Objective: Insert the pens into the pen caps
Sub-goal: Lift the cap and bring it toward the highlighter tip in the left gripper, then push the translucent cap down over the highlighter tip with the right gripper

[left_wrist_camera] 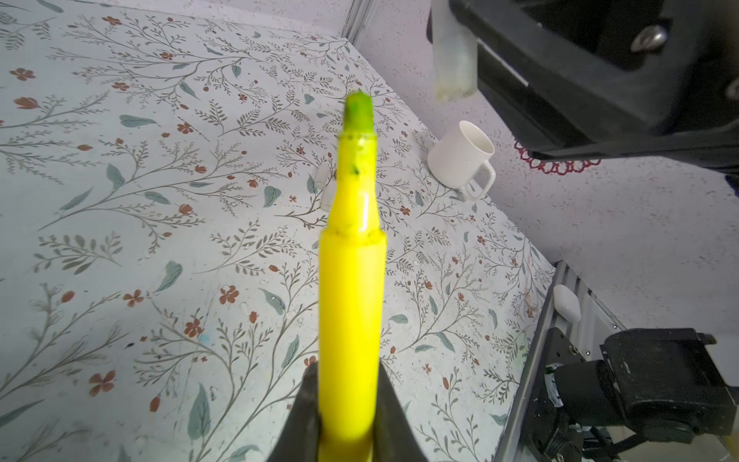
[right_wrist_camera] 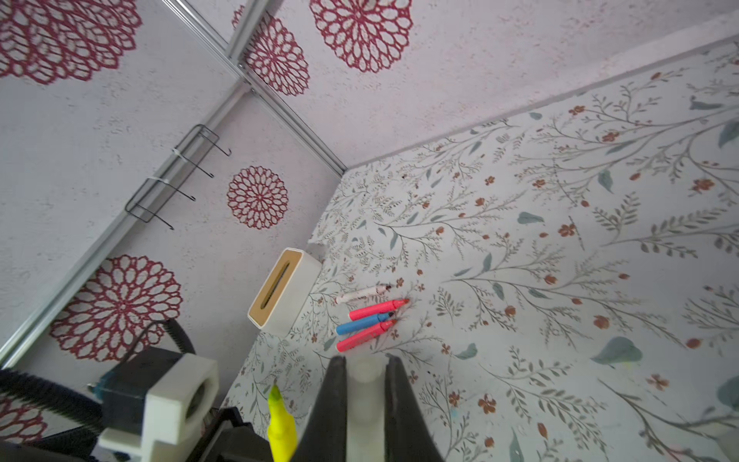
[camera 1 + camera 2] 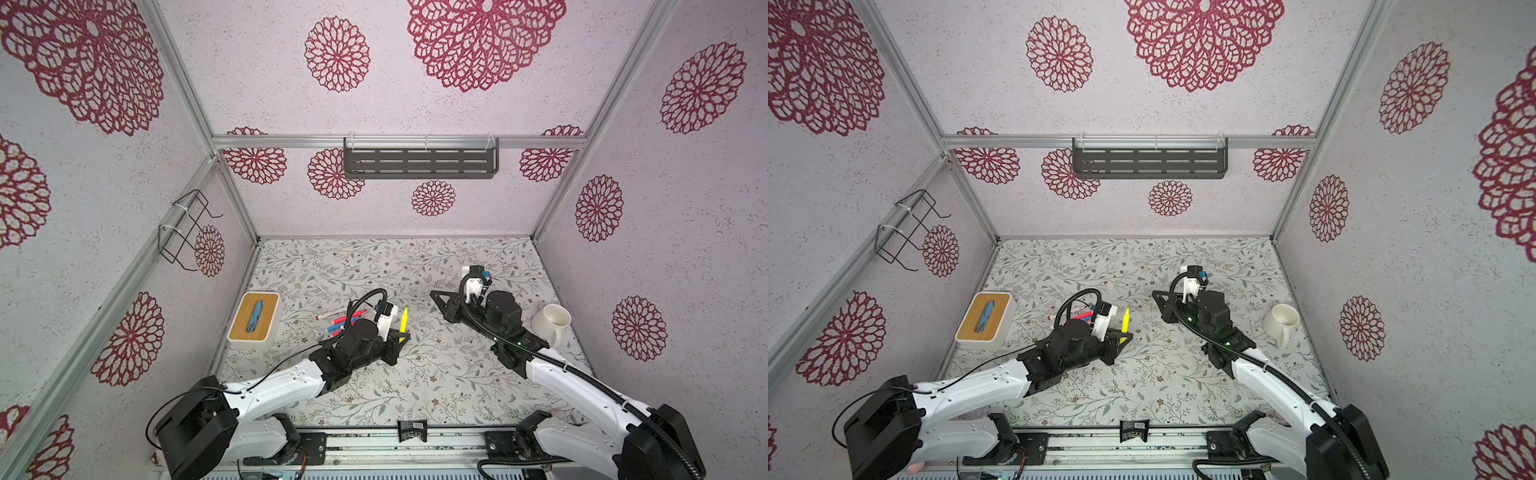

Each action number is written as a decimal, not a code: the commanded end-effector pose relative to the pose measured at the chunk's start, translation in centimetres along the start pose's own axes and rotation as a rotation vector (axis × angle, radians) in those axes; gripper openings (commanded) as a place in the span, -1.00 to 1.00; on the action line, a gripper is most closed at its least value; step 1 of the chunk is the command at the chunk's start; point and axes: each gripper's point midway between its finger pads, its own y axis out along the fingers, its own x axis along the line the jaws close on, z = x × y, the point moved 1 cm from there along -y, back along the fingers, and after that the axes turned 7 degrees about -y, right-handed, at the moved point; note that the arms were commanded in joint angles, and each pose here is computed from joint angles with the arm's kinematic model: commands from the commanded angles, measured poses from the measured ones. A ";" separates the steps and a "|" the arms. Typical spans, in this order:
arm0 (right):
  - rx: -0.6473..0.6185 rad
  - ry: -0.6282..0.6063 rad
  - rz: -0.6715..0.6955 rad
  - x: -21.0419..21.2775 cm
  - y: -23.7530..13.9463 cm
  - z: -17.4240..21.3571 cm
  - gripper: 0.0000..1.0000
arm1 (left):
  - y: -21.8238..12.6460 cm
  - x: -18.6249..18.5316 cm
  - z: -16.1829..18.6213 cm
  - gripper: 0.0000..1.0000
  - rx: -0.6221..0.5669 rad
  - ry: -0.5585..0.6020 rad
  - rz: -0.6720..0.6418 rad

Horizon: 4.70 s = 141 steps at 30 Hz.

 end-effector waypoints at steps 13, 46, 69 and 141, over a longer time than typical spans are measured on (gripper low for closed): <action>-0.098 -0.007 -0.207 4.9 1.1 -2.2 -0.88 | 1.3 -3.9 -1.5 -1.00 -0.028 0.010 0.107; -0.054 -0.049 -0.315 6.4 -0.4 0.9 -0.91 | 0.6 -4.9 -3.7 -1.00 -0.092 0.027 0.118; 0.009 -0.151 -0.440 8.9 -2.6 2.1 -0.03 | -1.8 -6.8 -7.2 -1.00 -0.164 0.033 0.247; 0.482 -0.251 -0.019 4.7 0.6 8.8 -1.00 | -4.4 -4.5 -10.7 -1.00 -0.289 0.021 0.233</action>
